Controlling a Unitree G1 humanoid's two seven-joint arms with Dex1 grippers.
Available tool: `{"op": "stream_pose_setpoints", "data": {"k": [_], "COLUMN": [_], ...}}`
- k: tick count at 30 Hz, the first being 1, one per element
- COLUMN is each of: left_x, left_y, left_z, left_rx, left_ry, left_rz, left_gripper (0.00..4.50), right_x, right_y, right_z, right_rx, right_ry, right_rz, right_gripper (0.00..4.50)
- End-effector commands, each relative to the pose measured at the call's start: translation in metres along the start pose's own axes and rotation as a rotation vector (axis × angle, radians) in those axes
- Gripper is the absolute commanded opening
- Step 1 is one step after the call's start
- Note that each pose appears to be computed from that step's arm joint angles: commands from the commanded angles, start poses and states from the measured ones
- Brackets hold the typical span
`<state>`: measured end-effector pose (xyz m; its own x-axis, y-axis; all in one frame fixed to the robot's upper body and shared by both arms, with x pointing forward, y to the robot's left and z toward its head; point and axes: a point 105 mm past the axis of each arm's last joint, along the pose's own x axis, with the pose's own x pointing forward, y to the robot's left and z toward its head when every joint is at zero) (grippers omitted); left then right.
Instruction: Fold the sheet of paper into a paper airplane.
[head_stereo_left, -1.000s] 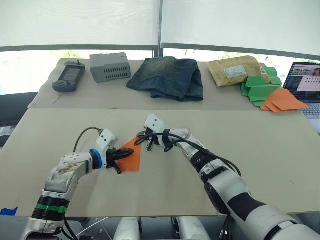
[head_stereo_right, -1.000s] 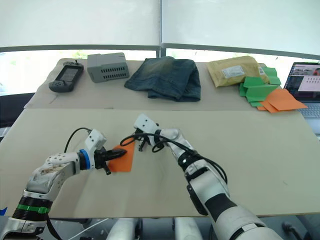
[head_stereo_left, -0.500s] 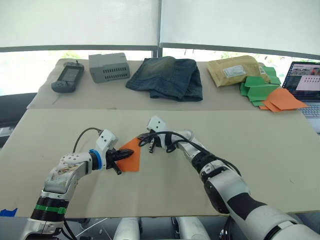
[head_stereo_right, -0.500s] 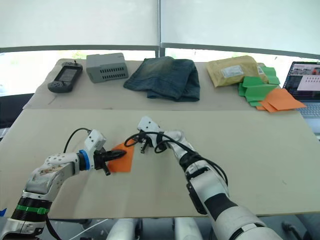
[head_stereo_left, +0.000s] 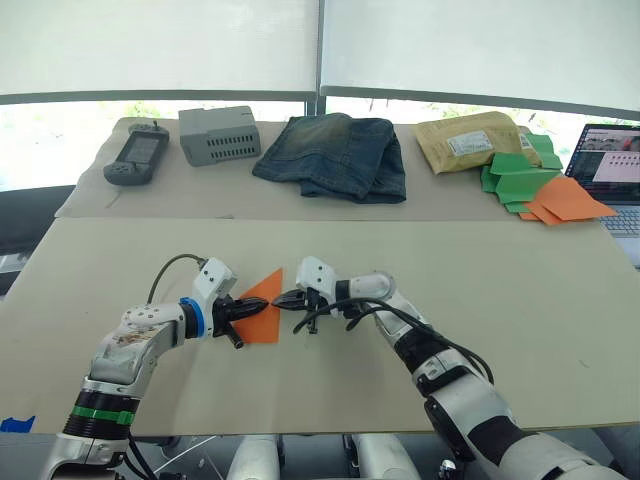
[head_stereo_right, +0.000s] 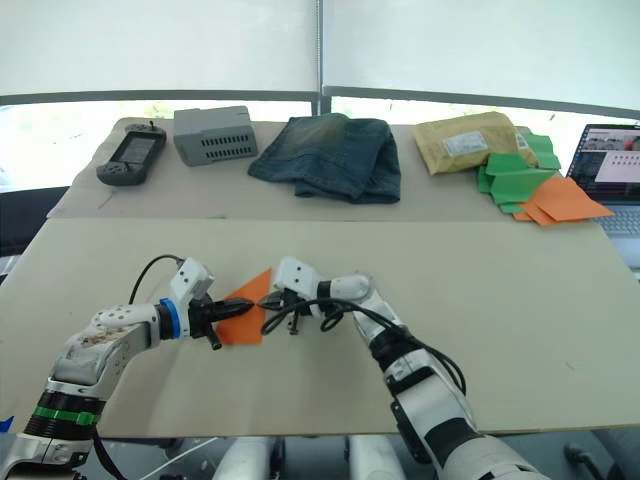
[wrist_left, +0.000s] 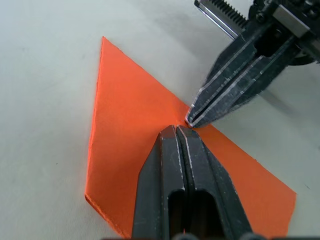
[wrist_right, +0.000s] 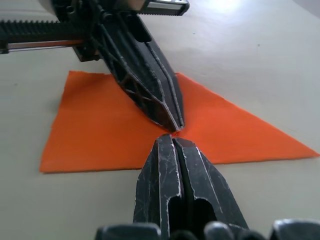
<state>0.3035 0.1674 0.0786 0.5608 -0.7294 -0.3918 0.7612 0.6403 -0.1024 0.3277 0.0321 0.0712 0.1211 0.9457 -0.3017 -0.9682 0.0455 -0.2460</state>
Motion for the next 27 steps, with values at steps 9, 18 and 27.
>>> {"op": "stream_pose_setpoints", "data": {"k": [9, 18, 27], "left_x": [0.002, 0.01, 0.012], "left_y": [-0.003, -0.005, -0.007], "left_z": [-0.001, 0.002, 0.0], "left_rx": [0.013, 0.015, 0.014], "left_ry": [0.011, 0.015, 0.019], "left_rz": [-0.021, -0.059, -0.068], "left_gripper": [0.05, 0.05, 0.05], "right_x": [-0.008, -0.013, -0.036], "right_y": [0.059, 0.074, 0.036], "right_z": [-0.03, -0.03, 0.022], "right_rx": [0.11, 0.156, 0.015], "right_ry": [0.114, 0.131, 0.096], "right_rz": [0.18, 0.18, 0.033], "right_gripper": [0.0, 0.0, 0.0]}}
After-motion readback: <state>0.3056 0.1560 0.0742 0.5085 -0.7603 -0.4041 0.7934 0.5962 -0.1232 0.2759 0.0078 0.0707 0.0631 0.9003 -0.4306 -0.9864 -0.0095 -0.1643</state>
